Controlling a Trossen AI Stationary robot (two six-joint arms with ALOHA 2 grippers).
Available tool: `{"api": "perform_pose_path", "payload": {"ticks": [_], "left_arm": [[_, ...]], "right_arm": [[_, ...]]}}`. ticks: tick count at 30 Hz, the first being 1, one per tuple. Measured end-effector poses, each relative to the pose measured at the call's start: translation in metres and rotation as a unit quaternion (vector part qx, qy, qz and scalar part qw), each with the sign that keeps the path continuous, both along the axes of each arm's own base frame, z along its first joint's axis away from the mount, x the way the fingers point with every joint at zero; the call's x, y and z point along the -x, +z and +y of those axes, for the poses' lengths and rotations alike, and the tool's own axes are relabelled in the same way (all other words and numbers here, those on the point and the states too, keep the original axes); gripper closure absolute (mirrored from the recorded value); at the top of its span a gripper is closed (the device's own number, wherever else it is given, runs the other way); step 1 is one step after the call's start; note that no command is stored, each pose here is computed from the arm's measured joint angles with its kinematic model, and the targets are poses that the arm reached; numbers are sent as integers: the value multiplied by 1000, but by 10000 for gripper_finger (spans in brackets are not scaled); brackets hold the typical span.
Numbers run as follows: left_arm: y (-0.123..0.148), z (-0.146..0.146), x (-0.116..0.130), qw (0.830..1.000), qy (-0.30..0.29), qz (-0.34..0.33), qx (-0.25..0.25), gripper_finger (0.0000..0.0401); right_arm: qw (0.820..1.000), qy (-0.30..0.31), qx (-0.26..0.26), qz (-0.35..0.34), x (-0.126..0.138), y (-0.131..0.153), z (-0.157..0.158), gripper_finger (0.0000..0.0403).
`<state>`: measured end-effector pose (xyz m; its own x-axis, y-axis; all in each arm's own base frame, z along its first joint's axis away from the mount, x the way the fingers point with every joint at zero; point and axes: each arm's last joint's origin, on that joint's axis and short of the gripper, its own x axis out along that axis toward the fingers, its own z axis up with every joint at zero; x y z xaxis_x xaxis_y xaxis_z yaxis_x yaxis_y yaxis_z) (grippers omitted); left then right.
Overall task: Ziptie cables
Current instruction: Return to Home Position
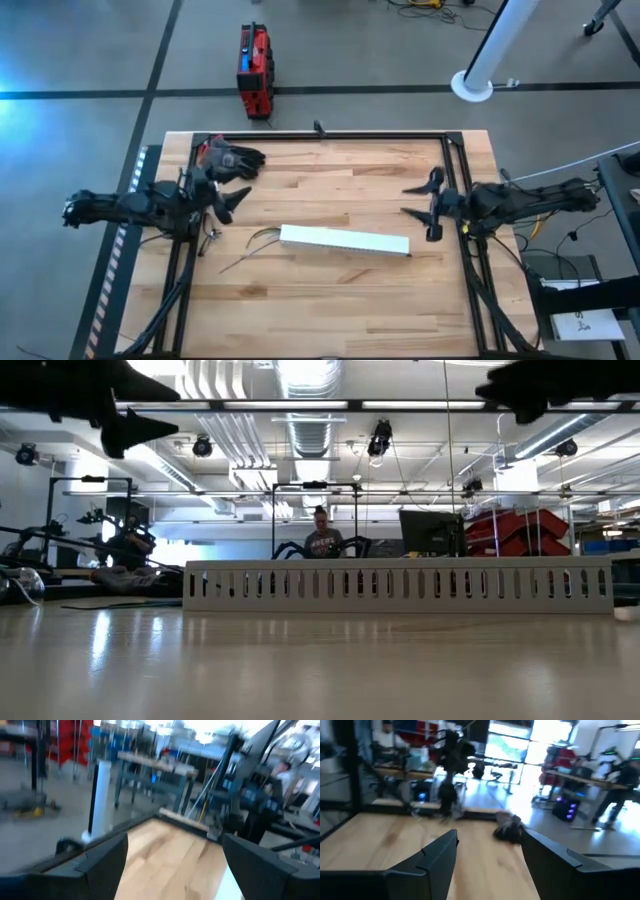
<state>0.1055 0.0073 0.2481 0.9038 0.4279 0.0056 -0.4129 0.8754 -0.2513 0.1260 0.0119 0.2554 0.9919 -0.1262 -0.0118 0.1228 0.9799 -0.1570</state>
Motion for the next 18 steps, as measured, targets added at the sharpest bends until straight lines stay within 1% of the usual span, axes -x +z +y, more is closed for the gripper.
{"api": "perform_pose_path", "payload": {"ticks": [3, 5, 7, 9, 10, 13, 15, 18], "left_arm": [[-23, 0, -6, 999, 2, -37, -28, 92], [-36, 0, -7, 998, 3, -52, -33, 92], [-50, 0, -7, 998, 3, -50, -33, 92], [-63, 0, -5, 999, 2, -39, -31, 92], [-69, 0, -4, 999, 2, -38, -29, 92], [-71, 0, -1, 999, 1, -25, -25, 92], [-68, 0, 1, 999, 2, -40, -30, 92], [-66, 0, 3, 997, 6, -41, -63, 92]], "right_arm": [[999, 36, -18, 12, 1, -35, 2, 205], [998, 52, -40, -2, 3, -53, 3, 214], [997, 53, -57, -20, 7, -68, 2, 226], [997, 52, -55, -31, 11, -79, 1, 243], [997, 52, -50, -31, 13, -82, 1, 253], [997, 52, -35, -40, 18, -80, 0, 289], [997, 56, -24, -37, 20, -81, 0, 319], [996, 77, -8, -40, 23, -80, 1, 372]]}}
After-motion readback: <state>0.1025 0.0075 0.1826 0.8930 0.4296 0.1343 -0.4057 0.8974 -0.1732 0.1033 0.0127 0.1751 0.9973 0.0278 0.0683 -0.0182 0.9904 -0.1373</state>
